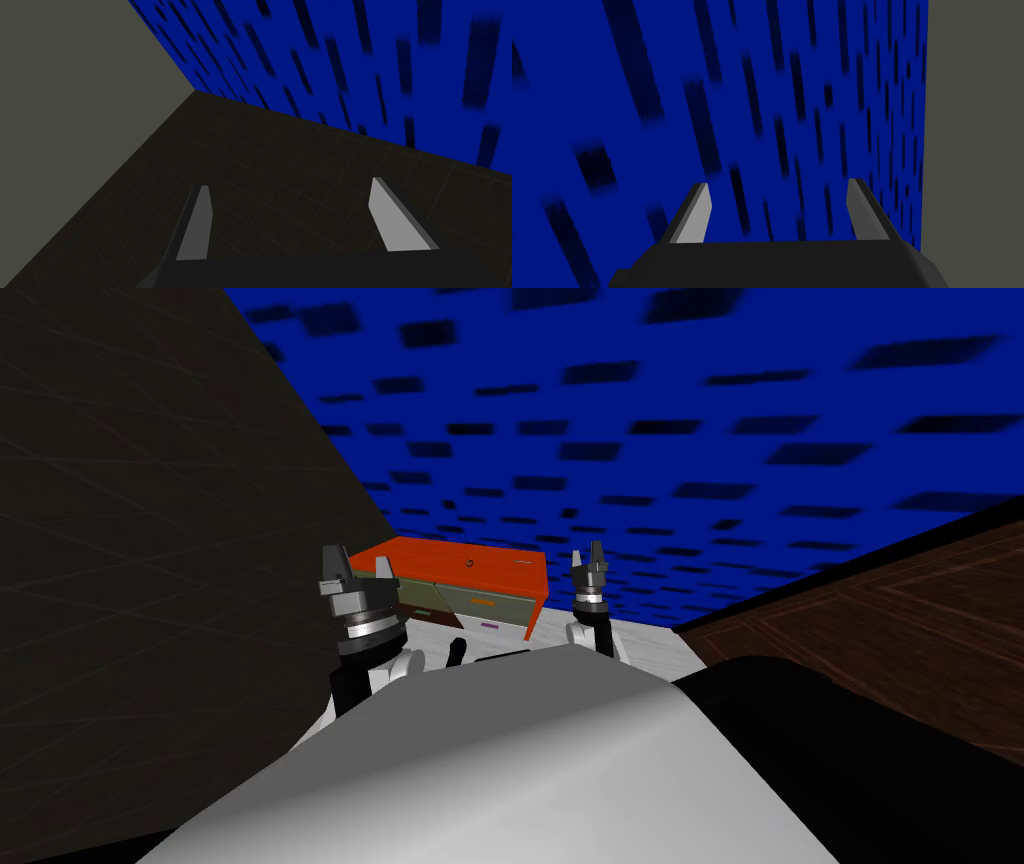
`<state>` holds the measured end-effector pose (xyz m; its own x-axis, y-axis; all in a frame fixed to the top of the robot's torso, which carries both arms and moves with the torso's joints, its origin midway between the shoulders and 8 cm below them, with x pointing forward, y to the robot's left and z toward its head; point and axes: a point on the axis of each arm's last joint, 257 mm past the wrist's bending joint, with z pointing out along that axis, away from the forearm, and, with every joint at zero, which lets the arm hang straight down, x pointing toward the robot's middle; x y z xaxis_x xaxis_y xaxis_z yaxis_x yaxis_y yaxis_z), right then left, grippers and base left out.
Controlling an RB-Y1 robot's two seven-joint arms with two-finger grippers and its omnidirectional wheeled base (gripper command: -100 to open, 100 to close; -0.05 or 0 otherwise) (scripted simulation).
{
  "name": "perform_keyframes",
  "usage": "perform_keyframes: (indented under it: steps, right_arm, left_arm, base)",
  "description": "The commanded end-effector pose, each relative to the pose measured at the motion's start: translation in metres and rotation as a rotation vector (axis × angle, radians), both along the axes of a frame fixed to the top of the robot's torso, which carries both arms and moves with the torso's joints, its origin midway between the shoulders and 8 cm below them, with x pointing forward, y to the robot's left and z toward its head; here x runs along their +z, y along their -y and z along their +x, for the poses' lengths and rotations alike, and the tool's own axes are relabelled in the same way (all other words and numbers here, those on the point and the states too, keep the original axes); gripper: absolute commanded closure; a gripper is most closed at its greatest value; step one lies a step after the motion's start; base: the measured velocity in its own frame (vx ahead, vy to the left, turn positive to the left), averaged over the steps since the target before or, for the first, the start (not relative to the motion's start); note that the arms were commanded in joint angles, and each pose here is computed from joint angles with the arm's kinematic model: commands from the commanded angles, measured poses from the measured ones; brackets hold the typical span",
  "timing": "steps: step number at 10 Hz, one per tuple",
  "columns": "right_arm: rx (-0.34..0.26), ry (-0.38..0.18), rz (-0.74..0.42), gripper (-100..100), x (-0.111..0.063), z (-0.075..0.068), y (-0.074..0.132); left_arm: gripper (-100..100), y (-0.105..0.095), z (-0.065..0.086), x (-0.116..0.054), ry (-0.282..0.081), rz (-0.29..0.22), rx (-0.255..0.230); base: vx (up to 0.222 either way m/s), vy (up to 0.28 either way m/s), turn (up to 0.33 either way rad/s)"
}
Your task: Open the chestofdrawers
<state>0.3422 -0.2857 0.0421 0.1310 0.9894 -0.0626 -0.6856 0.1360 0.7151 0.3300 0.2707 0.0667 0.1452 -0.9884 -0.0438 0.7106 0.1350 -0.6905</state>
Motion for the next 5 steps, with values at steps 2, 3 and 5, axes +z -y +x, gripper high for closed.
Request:
perform_keyframes:
  steps: [2, 3, 5]
  right_arm:
    - [0.0, 0.0, 0.0, 0, 0.0, 0.0, 0.0]
    - [0.0, 0.0, 0.0, 0, 0.0001, 0.0, 0.0]
    - [0.0, 0.0, 0.0, 0, 0.0001, -0.0001, 0.0]
  left_arm:
    - [0, 0.0, 0.0, 0.0, 0.0, 0.0, 0.0]
    - [0, 0.0, 0.0, 0.0001, 0.0, 0.0, 0.0]
    - [0, 0.0, -0.0001, 0.0001, 0.0, 0.0, 0.0]
  base:
    - [0.0, 0.0, 0.0]
    - [0.0, 0.0, 0.0]
    - [0.0, 0.0, 0.0]
